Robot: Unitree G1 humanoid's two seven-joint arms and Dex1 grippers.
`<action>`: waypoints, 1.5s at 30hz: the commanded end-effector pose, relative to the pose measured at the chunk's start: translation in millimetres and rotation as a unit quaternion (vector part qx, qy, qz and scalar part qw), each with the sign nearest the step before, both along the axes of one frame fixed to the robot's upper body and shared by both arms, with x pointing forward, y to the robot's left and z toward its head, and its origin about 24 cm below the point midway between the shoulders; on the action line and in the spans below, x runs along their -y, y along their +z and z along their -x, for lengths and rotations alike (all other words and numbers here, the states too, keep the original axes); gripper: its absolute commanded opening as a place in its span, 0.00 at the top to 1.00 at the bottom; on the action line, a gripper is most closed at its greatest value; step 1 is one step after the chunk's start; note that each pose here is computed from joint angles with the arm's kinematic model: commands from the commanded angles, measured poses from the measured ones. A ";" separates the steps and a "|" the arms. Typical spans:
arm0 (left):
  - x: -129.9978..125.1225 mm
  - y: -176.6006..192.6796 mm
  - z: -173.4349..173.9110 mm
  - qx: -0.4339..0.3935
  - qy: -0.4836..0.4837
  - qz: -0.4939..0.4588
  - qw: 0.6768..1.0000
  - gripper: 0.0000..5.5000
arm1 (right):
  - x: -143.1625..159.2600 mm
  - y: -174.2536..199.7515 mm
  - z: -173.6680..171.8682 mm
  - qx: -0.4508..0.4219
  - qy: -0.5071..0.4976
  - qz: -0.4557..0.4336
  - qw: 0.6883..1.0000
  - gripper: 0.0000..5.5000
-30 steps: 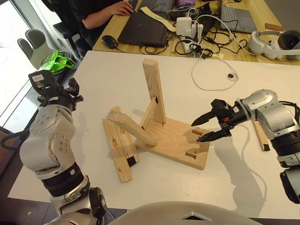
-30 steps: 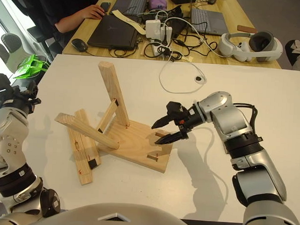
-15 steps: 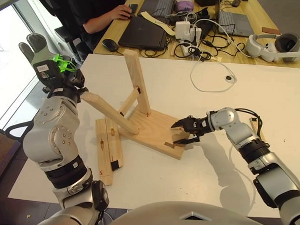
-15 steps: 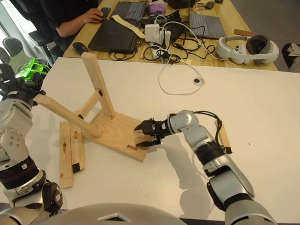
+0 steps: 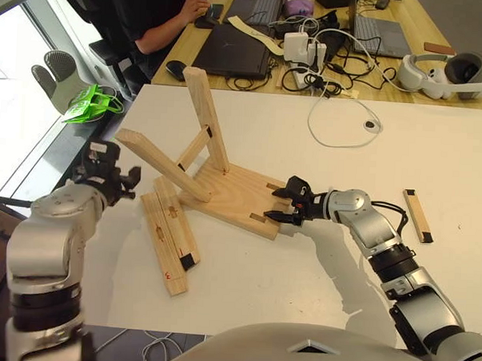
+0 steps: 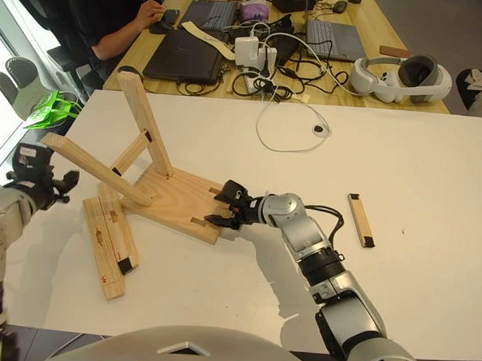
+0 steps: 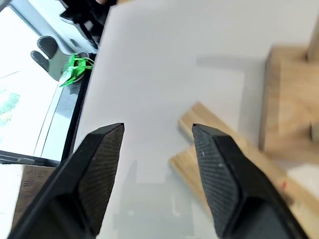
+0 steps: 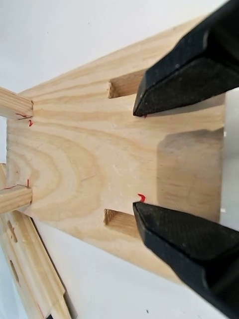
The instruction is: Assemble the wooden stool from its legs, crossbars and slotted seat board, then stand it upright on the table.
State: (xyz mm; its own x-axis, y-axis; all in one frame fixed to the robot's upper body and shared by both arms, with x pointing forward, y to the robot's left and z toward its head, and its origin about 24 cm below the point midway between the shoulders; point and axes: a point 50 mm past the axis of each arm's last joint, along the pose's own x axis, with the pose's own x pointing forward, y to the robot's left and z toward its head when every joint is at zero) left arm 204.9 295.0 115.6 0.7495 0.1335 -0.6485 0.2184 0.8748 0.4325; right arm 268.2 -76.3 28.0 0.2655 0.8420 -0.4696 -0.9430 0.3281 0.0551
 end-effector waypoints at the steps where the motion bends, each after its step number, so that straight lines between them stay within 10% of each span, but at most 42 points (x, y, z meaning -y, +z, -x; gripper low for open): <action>1: -4.5 10.1 -1.1 -0.051 -0.087 -0.070 0.992 0.54 | 17.9 -29.2 17.0 -0.073 -0.052 0.053 0.995 0.41; 8: 63.7 -12.8 -24.1 -0.031 -0.165 0.041 0.985 0.54 | 5.1 -12.4 6.8 -0.059 -0.044 0.031 0.997 0.41; 35: 167.3 -12.3 -163.5 0.108 -0.157 0.197 0.962 0.54 | -13.3 71.0 3.9 -0.017 -0.084 -0.078 0.993 0.41; 41: 113.2 23.2 -110.7 0.136 -0.158 0.158 0.965 0.54 | 3.8 78.6 4.6 0.014 -0.128 -0.074 0.989 0.41; 45: -3.7 24.9 -34.5 0.010 -0.085 -0.031 0.996 0.54 | 25.9 77.7 24.3 0.017 -0.180 -0.075 0.981 0.41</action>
State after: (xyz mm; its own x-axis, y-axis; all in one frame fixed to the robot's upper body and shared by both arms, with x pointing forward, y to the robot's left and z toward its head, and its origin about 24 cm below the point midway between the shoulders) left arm 282.4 239.6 137.0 0.8560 -0.1658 -0.4897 0.3613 0.8693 0.3373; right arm 254.0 -85.0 105.5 0.5144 0.7954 -0.3204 -0.8159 0.5690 0.1027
